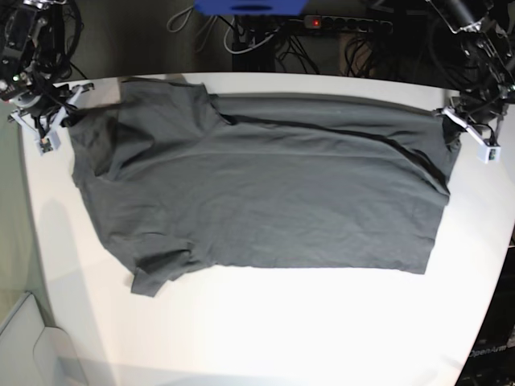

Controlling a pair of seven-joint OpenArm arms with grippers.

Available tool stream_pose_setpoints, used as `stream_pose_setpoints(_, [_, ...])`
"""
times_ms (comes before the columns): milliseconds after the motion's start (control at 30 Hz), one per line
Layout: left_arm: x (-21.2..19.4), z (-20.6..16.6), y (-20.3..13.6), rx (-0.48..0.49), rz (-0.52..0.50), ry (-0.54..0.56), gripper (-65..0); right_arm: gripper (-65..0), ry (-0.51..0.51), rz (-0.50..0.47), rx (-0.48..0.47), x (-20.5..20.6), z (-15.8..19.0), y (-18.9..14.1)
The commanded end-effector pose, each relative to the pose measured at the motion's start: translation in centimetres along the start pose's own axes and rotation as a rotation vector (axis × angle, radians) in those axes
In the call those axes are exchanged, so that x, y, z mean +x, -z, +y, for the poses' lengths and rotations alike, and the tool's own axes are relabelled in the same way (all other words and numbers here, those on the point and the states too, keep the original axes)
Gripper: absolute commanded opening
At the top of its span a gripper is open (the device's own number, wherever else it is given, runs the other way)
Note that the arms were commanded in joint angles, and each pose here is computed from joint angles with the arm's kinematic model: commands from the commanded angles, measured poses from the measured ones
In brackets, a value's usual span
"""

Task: Layout the t-shirt on the table in an organized manner, then fold the t-shirt properly
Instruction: 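Pull the folded edge corners apart with both grippers to smooth the shirt, then release with the right gripper and grasp the sleeve corner near the hem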

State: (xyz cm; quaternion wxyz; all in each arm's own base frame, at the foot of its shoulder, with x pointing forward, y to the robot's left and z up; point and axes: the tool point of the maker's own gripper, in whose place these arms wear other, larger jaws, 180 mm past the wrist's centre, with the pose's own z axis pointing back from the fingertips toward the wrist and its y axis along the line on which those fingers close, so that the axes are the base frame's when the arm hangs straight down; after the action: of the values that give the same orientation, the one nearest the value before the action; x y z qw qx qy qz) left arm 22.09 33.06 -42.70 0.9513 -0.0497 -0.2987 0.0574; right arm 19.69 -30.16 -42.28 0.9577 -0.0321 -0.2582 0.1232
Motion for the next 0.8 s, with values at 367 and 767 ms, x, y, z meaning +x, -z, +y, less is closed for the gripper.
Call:
stream_pose_setpoints(367, [-0.7, 1.2, -1.1, 0.035, 0.009, 0.016, -19.3, -23.6, 0.056, -0.017, -0.120, -0.2, -3.8, -2.4])
stream_pose_setpoints(767, [-1.6, 2.5, -2.0, 0.074, -0.023, -0.088, -18.2, -23.3, 0.034, -0.032, -0.148, -0.2, -0.9, -5.5])
